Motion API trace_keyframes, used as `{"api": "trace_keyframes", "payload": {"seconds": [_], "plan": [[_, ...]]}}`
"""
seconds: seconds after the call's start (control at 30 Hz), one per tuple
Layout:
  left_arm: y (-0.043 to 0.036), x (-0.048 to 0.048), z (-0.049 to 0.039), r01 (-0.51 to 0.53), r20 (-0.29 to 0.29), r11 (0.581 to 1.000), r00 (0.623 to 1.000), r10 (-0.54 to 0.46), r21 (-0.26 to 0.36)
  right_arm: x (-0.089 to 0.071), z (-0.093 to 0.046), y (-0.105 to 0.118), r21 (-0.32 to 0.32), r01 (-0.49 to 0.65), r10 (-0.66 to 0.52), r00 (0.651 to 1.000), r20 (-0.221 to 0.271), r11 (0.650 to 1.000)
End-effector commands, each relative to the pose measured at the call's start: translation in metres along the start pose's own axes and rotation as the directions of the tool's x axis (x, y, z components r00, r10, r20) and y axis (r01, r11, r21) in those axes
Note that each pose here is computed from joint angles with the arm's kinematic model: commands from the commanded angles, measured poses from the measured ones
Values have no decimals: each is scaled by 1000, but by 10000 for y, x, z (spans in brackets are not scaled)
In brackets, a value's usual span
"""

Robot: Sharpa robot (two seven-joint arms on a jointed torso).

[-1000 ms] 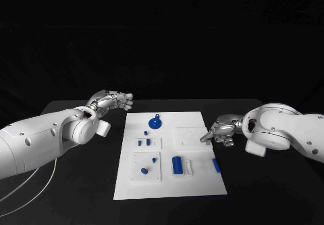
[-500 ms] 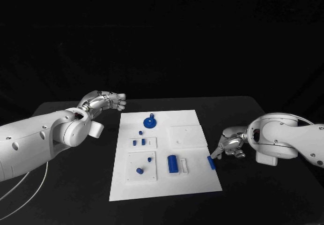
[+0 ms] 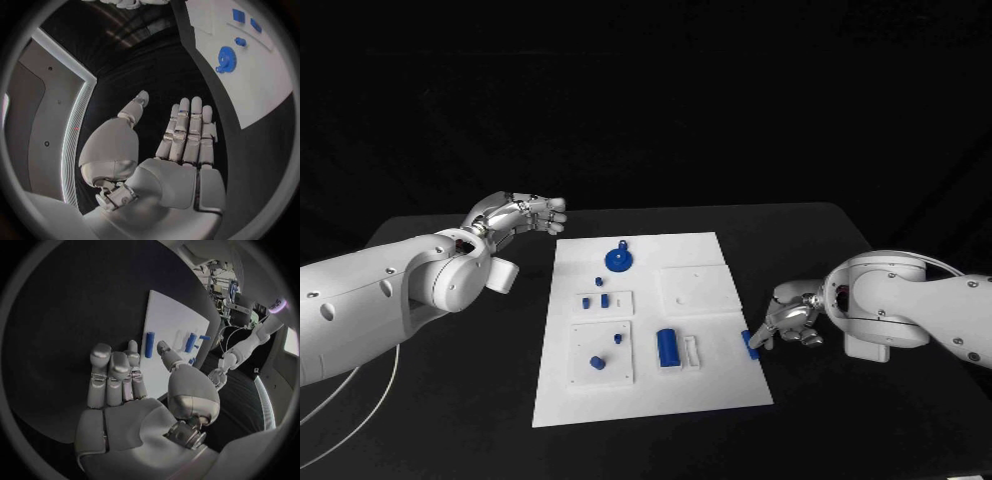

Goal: Assemble the parts on the task board

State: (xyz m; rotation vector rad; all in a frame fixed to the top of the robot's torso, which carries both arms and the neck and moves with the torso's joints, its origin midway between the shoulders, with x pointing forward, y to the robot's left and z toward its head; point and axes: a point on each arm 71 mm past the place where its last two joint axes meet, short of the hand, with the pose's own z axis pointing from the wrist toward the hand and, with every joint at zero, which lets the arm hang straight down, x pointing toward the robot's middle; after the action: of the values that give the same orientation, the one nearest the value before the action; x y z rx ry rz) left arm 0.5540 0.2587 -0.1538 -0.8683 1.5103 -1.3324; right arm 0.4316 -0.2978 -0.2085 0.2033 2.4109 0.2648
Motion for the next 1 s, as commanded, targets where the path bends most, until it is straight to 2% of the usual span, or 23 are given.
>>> {"api": "trace_keyframes", "payload": {"seconds": [0.03,0.63,1.0], "plan": [[-10,10,-1,10,-12,1000,1000,-10,8,3,18,46,-17,15,-14,1000,13,1000],[-6,-10,-17,10,-10,1000,1000,-10,4,174,201,138,-26,20,-20,1000,-9,999],[-5,-12,-19,10,-10,1000,1000,-10,3,163,230,98,-21,12,-12,1000,0,1000]]}}
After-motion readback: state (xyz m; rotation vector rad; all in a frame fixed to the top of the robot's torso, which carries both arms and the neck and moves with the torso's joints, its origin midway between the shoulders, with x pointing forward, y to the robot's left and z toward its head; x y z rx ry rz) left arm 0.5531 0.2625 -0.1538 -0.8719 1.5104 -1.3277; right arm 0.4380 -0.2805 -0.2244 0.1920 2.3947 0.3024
